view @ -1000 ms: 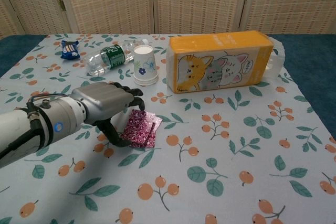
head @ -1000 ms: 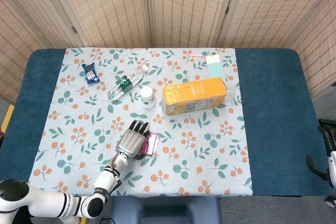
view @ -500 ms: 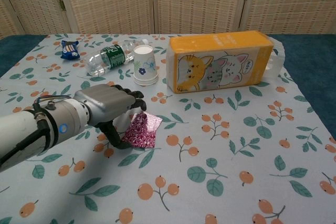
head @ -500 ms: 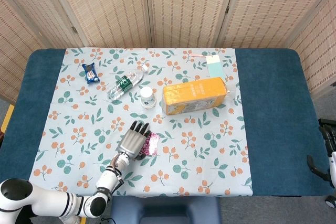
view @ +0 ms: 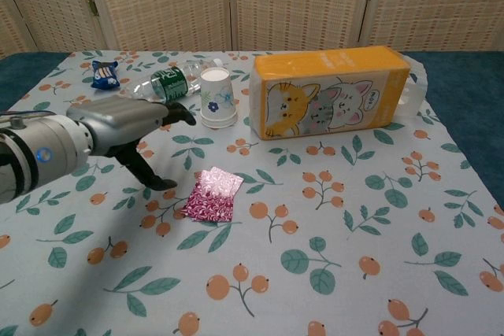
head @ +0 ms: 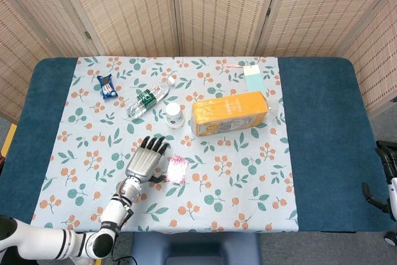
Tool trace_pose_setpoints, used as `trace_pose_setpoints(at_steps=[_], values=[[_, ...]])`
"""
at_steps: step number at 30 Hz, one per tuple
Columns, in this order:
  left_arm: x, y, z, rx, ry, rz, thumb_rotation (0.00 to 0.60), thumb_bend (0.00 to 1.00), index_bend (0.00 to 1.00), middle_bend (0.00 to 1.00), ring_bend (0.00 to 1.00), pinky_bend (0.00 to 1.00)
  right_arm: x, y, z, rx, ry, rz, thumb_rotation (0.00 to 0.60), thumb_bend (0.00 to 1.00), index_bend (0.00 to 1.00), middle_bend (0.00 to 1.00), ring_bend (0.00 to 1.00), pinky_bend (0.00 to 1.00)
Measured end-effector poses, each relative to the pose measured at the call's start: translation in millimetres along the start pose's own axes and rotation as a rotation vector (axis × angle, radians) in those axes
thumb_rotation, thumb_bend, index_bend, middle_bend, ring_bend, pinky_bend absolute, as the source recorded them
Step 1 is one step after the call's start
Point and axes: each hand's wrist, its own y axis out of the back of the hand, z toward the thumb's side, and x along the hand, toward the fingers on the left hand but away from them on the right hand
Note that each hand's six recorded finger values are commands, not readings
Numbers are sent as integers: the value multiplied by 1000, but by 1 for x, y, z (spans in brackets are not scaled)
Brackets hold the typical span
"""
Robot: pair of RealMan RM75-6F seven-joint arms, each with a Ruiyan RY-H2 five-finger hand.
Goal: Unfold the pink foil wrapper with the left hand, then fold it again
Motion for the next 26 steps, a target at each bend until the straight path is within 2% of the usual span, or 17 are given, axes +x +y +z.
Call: trace_pose_setpoints(at_steps=[5,8,12,20,26], values=[[-21,29,-52,-107,101,125,600,321,169,0,0,0,-5,1,6,-3,31,25,600,447,0,69,0,0],[-40,43,-88,-140,165,212,600,322,186,11,0,0,-11,1,9,-2,54,46,600,447,0,73,0,0],[-71,54,-130,-164,239,290,600,323,203,30,0,0,-20,1,18,-4,95,65,600,447,0,82,0,0],[-135,49,-174,-166,331,397,600,322,218,50,0,0,-25,-2,34,-27,142,72,600,447,0,96,0,0],[-174,37,-190,-125,357,414,600,321,217,51,0,0,-24,-2,36,-26,142,77,600,447,0,98,0,0]])
